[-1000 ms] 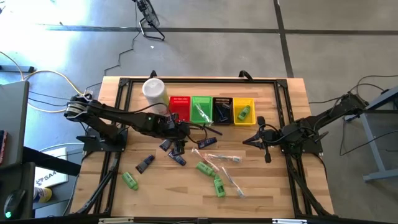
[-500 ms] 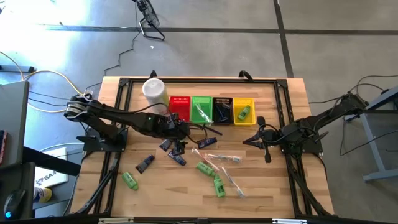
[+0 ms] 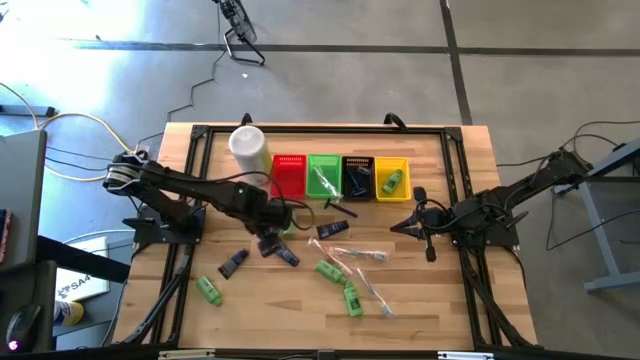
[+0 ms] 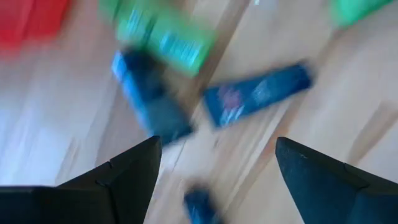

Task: Pick & Place Travel size toiletries
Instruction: Put the blue shave cream into the red bin

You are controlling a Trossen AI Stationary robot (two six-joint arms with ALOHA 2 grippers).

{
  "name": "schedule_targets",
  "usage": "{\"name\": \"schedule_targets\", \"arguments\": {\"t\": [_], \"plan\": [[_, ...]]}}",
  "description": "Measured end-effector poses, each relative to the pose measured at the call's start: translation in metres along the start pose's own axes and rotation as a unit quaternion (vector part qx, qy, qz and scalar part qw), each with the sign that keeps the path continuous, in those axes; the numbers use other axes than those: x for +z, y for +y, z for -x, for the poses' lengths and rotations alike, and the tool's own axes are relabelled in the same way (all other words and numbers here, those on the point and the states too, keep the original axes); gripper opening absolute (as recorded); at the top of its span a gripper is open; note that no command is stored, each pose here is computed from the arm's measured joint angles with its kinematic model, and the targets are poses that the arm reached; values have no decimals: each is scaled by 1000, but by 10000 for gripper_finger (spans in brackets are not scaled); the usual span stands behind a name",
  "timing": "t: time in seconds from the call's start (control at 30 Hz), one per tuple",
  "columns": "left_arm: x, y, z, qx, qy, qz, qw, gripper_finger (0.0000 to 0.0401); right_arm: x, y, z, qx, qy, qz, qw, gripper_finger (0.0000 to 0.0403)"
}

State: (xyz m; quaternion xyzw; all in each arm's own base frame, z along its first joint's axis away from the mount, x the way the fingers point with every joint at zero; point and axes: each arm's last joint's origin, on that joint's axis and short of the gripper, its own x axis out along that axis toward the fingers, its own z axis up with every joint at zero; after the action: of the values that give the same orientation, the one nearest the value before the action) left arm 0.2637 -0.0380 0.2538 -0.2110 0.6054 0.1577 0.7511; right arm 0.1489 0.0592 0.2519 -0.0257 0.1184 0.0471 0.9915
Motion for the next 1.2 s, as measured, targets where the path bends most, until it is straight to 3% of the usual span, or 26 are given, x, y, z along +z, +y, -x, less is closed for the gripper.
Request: {"name": "schedule_targets", "arguments": {"t": [0.2, 0.5, 0.7, 0.97, 1.2], "plan": [[-16, 13, 1, 74, 77, 93, 990, 310, 0, 0, 0, 0, 0, -4, 1000, 2], [-37, 24, -27, 71, 167, 135, 974, 310, -1, 0, 0, 0, 4, -9, 1000, 2], [-51, 29, -50, 60, 190, 129, 971, 310, -2, 0, 0, -1, 10, -17, 1000, 2], [-67, 15, -68, -6, 200, 93, 975, 310, -3, 0, -1, -1, 14, -16, 1000, 2], [-64, 3, -71, -22, 134, 79, 988, 310, -3, 1, -2, -1, 13, -16, 1000, 2]]}}
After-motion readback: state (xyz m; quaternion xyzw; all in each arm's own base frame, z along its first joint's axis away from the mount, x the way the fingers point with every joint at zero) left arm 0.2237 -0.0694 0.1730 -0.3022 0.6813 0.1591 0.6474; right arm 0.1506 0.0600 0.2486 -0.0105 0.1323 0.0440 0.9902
